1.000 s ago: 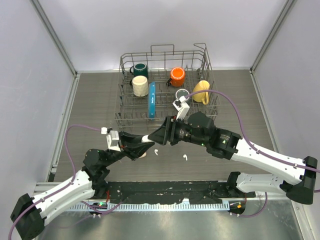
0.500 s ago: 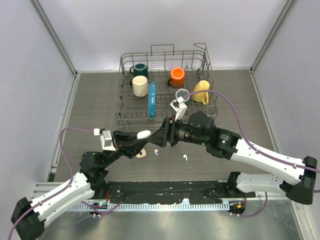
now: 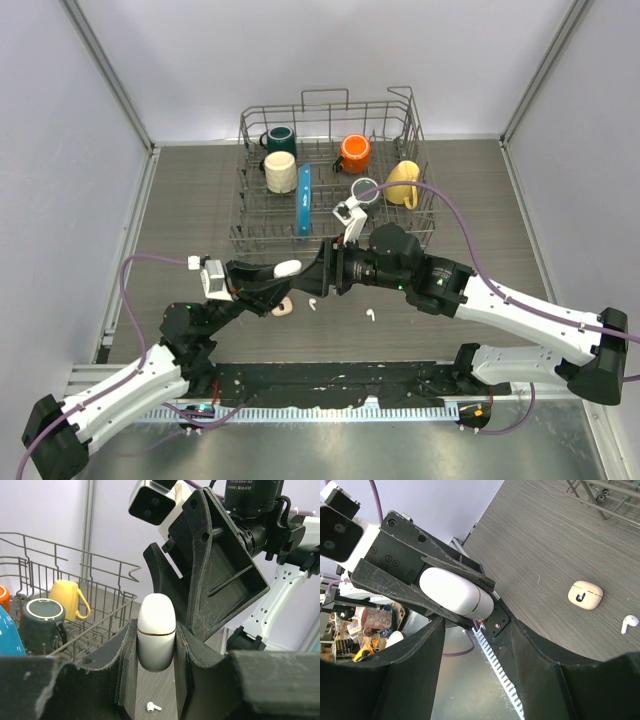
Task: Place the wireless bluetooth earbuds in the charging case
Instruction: Open the charging case.
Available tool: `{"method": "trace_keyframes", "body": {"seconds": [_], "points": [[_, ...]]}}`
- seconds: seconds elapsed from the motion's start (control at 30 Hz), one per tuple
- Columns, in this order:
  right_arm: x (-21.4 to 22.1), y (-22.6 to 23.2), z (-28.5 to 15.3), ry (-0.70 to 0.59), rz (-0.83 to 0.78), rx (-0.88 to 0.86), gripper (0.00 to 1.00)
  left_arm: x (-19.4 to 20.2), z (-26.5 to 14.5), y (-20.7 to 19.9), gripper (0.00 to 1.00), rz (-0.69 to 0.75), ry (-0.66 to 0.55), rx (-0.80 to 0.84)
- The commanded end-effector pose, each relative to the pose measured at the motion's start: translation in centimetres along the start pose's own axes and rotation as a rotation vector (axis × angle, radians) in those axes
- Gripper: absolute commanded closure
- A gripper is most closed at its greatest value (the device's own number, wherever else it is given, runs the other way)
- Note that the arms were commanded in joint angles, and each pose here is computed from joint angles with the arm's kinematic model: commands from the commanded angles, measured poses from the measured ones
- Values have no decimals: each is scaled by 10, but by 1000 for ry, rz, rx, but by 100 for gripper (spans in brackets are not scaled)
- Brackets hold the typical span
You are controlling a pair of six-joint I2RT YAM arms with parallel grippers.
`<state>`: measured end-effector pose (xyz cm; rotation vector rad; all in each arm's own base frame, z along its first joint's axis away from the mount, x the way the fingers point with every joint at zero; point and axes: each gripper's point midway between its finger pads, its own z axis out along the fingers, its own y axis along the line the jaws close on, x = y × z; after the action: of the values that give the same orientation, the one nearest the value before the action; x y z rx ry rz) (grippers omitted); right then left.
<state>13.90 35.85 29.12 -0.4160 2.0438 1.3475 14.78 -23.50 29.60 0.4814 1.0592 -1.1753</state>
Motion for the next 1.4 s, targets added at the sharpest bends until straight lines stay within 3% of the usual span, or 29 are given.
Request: {"method": "trace_keyframes", "body": {"seconds": [0.0,0.43,0.83,1.37], "points": [[-20,11,-4,-85,5,-28,40,-18,4,-12,100,7,-49,50],[-34,25,-19,-157,23,-80,40,-10,-1,-10,100,1,-25,43],[-16,8,-2,-75,39,-17,40,-13,0,-12,100,7,-31,51],[-36,13,3,-142,126,-92,41,-3,-6,-25,100,-5,22,121]]}}
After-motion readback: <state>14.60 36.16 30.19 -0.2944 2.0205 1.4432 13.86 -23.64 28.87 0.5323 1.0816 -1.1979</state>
